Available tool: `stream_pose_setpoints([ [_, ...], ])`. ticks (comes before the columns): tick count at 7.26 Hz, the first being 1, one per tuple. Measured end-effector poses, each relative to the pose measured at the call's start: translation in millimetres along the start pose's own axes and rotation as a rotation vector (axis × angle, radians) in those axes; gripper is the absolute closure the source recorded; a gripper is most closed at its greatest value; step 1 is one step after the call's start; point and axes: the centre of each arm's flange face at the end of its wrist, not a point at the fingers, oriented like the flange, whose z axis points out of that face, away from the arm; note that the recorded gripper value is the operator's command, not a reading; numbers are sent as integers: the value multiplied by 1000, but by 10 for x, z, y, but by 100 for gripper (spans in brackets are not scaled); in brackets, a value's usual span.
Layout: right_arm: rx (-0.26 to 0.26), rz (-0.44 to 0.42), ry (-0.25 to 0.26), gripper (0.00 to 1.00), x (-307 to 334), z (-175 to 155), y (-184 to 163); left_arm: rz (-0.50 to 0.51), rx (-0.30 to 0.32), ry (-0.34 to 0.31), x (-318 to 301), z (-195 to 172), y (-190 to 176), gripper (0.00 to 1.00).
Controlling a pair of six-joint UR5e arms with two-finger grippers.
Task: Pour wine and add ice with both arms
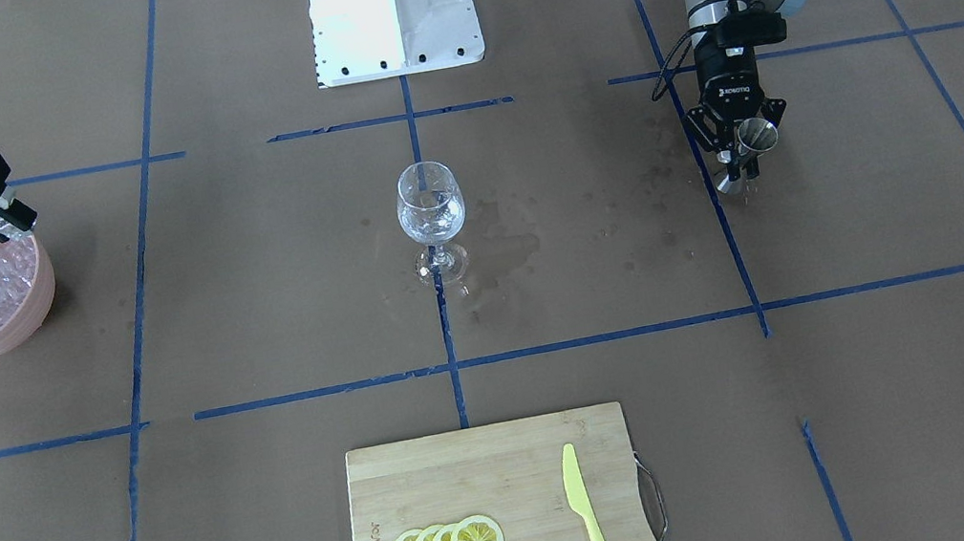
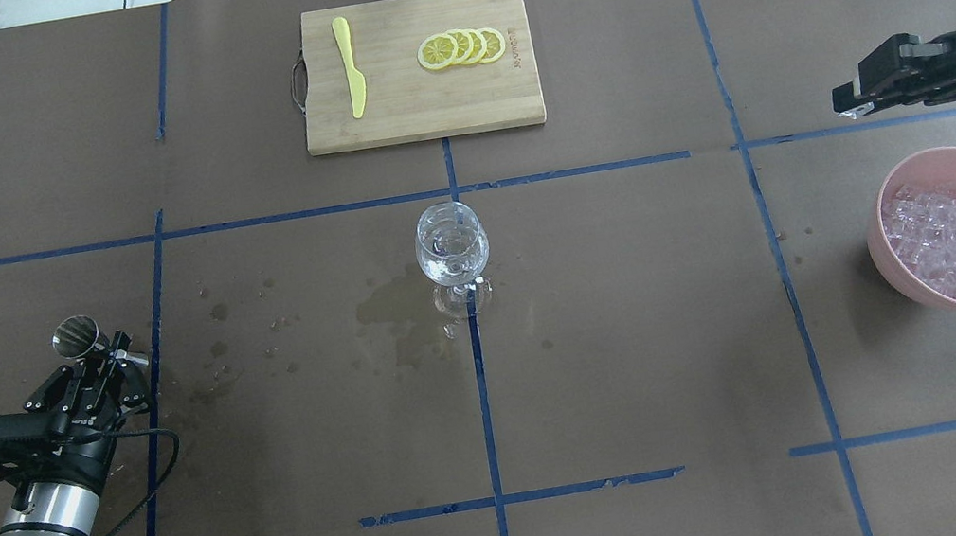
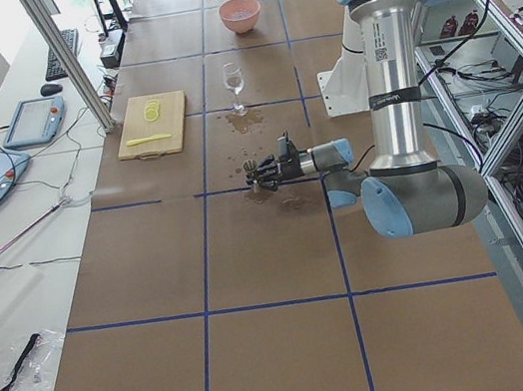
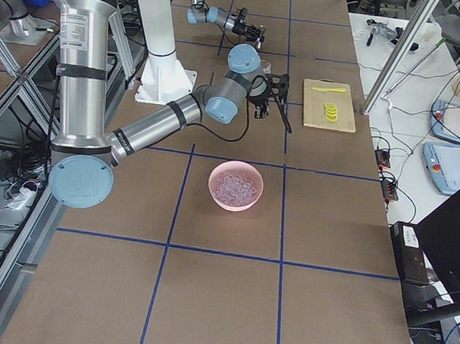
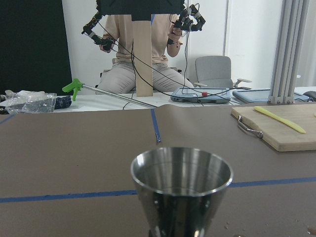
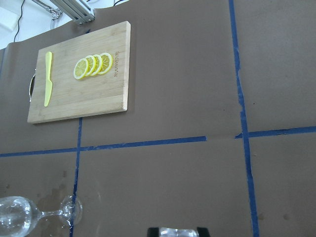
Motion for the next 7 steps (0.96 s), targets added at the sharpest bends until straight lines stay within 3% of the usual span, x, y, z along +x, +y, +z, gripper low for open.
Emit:
stream_pose_setpoints([
  [4, -24, -8, -51, 100, -375, 119, 37, 7, -15, 5, -5, -1, 25, 75],
  [7, -41, -3, -68, 100, -537, 212, 94, 5, -35, 16, 6, -3, 44, 59],
])
